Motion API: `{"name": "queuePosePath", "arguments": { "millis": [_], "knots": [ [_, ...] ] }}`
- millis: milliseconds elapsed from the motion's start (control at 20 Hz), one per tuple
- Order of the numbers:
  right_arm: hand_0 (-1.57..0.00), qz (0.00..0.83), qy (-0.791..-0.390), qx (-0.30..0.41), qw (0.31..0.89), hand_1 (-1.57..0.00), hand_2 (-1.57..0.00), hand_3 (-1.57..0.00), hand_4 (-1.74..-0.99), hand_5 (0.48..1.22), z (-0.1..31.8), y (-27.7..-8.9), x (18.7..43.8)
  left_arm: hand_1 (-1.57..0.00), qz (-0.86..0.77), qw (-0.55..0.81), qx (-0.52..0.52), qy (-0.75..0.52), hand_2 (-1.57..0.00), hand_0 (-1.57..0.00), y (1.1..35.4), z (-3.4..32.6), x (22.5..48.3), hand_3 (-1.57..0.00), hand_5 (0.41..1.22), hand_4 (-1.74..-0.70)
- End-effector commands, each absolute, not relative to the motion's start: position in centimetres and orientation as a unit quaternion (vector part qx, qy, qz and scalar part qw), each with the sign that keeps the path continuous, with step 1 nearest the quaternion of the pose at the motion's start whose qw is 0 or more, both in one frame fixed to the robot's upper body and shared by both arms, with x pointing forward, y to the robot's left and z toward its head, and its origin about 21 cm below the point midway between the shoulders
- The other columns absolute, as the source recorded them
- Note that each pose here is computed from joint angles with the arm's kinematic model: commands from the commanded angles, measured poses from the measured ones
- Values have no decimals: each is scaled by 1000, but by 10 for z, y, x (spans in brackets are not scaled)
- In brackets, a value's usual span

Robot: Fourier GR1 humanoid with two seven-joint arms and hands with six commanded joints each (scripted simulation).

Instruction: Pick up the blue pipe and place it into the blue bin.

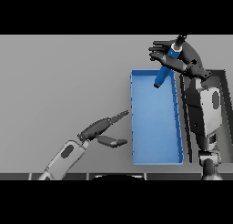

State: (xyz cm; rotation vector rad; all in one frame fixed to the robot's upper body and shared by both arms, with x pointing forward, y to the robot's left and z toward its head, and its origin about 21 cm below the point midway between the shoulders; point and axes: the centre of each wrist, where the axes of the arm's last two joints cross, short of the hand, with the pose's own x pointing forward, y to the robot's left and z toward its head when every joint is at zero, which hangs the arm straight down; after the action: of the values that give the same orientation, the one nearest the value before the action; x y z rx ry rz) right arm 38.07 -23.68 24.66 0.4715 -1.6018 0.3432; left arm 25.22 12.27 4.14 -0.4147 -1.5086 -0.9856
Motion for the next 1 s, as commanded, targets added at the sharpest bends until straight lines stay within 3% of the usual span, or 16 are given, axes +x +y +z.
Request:
{"name": "queuePosePath", "arguments": {
  "millis": [0,350,550,600,650,700,800,900,950],
  "knots": [
    [-1571,142,-696,200,675,-1571,-1571,-1571,-1740,1122,234,-238,382,1,-424,605,-182,-649,1,1,122,40,251,1,483,-894],
    [-1571,100,-580,142,796,-1571,-1571,-1571,-1741,1122,150,-257,367,1,-425,596,-186,-655,1,1,119,40,251,1,463,-881],
    [-1571,124,-510,125,842,-1571,-1571,-1571,-1591,1114,111,-259,352,1,-422,595,-191,-656,1,1,121,42,251,1,460,-884],
    [-1571,125,-489,113,856,-1571,-1571,-1330,-1599,1110,105,-262,349,1,-423,597,-189,-655,1,1,122,40,250,1,457,-885],
    [-1563,124,-463,100,872,-1459,-1393,-1122,-1547,1133,97,-261,347,1,-423,601,-187,-652,1,1,118,42,251,1,455,-886],
    [-1306,118,-438,102,886,-1167,-1114,-897,-1503,1150,88,-258,348,1,-422,599,-189,-654,1,1,117,44,251,1,453,-886],
    [-836,110,-395,93,907,-746,-712,-574,-1392,1176,83,-257,349,1,-425,601,-189,-650,1,1,116,40,248,1,453,-885],
    [-534,142,-375,92,911,-477,-456,-367,-1285,1141,84,-254,348,1,-423,604,-181,-650,1,1,116,42,251,1,453,-888],
    [-427,158,-369,84,912,-382,-364,-293,-1242,1081,83,-253,348,1,-424,604,-185,-649,1,1,116,40,248,1,453,-889]
  ]
}}
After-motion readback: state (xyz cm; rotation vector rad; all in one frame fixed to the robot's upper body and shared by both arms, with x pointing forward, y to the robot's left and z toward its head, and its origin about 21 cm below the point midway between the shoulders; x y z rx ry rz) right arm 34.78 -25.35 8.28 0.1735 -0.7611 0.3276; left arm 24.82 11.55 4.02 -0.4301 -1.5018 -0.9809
